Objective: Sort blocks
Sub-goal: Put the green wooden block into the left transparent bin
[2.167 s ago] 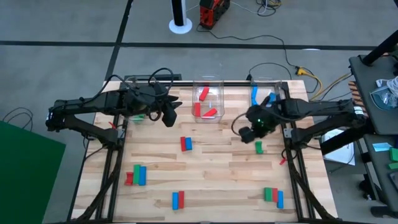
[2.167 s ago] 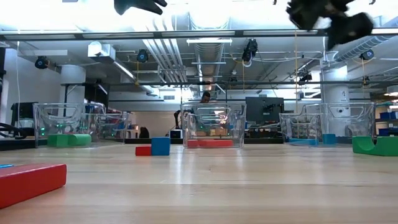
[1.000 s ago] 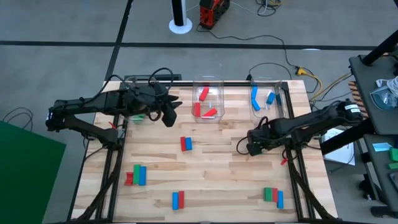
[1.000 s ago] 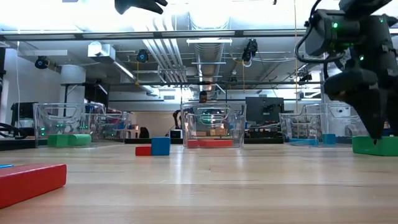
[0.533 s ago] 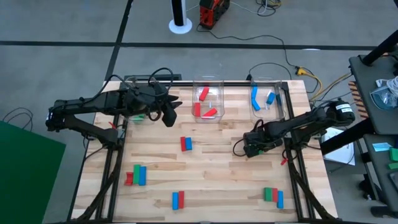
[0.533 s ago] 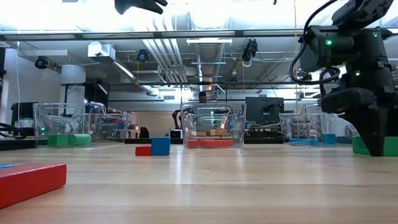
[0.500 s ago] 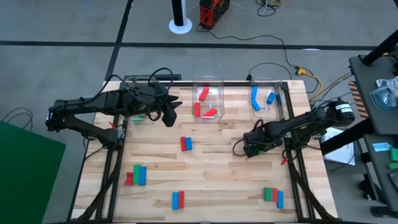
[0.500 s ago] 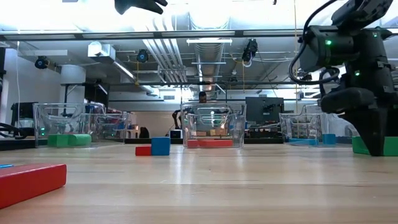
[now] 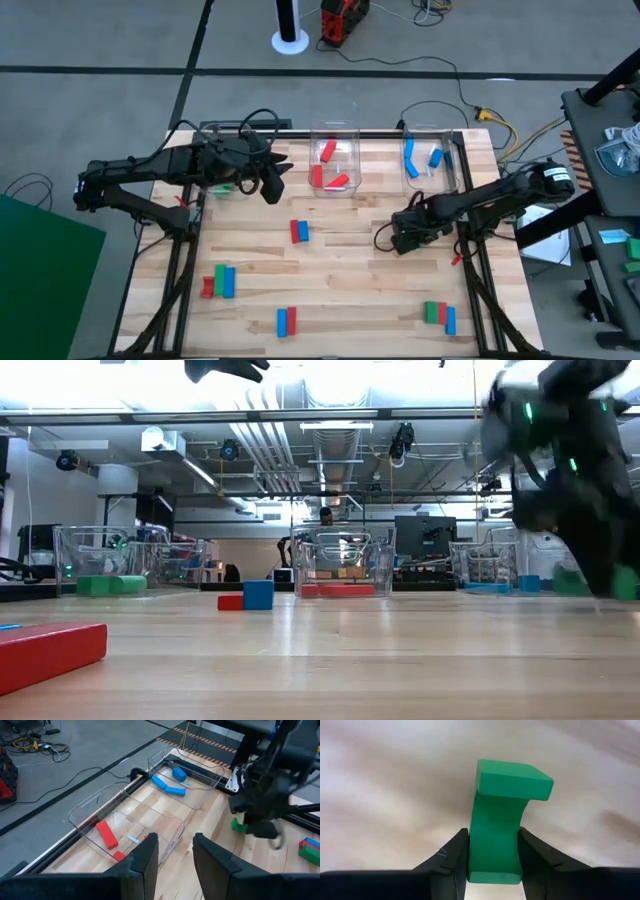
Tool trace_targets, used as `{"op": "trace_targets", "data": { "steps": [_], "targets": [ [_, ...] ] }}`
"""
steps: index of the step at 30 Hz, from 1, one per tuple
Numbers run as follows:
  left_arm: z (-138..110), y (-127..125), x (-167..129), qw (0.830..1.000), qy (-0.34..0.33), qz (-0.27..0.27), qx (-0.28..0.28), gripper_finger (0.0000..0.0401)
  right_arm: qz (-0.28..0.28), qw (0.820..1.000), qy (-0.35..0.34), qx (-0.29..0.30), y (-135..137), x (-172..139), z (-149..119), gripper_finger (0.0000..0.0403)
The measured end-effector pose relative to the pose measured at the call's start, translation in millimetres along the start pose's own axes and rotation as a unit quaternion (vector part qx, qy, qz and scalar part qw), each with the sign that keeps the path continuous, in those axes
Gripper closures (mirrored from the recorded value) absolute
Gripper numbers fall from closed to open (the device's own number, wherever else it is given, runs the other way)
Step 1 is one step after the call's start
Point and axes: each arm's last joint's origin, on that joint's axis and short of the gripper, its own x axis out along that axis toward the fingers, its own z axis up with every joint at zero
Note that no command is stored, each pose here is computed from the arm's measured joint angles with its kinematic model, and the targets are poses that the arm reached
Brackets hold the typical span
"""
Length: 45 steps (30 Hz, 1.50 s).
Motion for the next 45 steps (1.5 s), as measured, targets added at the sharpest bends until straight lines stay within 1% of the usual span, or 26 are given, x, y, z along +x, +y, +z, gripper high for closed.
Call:
{"op": "trace_targets", "data": {
  "steps": [2,4,6,8,10,12,16,18,22,24,28,30,32,36,38,40,43,45],
  "targets": [
    [1,0,0,1.0,-0.006,-0.003,0.006,0.0301,0.061,0.997,-0.001,-0.042,10,-17,-1,0.0279],
    [3,-1,0,1.0,-0.016,-0.008,0.022,0.0301,0.115,0.99,-0.011,-0.083,19,-33,-2,0.0279],
    [6,-4,1,0.999,-0.028,-0.023,0.04,0.0301,0.18,0.976,-0.031,-0.117,31,-52,-2,0.0279],
    [9,-7,4,0.996,-0.038,-0.048,0.063,0.0301,0.227,0.962,-0.053,-0.139,42,-71,-1,0.0279],
    [11,-11,6,0.991,-0.049,-0.084,0.089,0.0301,0.256,0.951,-0.056,-0.162,49,-85,-1,0.0279],
    [13,-17,10,0.983,-0.056,-0.133,0.117,0.0301,0.283,0.938,-0.056,-0.193,58,-99,-1,0.0279],
    [13,-28,20,0.958,-0.068,-0.228,0.161,0.0301,0.343,0.894,-0.052,-0.283,79,-128,-3,0.0279],
    [14,-33,26,0.95,-0.076,-0.253,0.165,0.0301,0.36,0.877,-0.044,-0.314,88,-138,-3,0.0279],
    [14,-44,34,0.94,-0.095,-0.275,0.179,0.0301,0.395,0.843,-0.037,-0.363,104,-158,-3,0.0279],
    [12,-49,37,0.936,-0.099,-0.282,0.187,0.0301,0.402,0.833,-0.037,-0.379,111,-163,-1,0.0279],
    [10,-56,37,0.928,-0.103,-0.302,0.193,0.0301,0.417,0.823,-0.029,-0.385,119,-171,4,0.0279],
    [9,-59,36,0.923,-0.104,-0.306,0.208,0.0301,0.423,0.82,-0.026,-0.384,122,-174,9,0.0279],
    [6,-65,35,0.911,-0.113,-0.311,0.245,0.03,0.431,0.816,-0.018,-0.385,125,-175,14,0.0279],
    [1,-75,31,0.878,-0.141,-0.317,0.329,0.0296,0.449,0.806,-0.001,-0.386,130,-176,25,0.0279],
    [0,-79,32,0.867,-0.151,-0.317,0.352,0.029,0.454,0.804,0.006,-0.385,133,-177,30,0.0279],
    [-2,-82,33,0.87,-0.15,-0.314,0.35,0.0281,0.458,0.798,0.011,-0.391,137,-177,33,0.0279],
    [-3,-83,35,0.88,-0.139,-0.31,0.333,0.0264,0.465,0.787,0.012,-0.406,144,-179,36,0.0279],
    [-5,-84,37,0.881,-0.135,-0.311,0.33,0.0252,0.467,0.784,0.015,-0.409,148,-181,37,0.0279]
  ]
}}
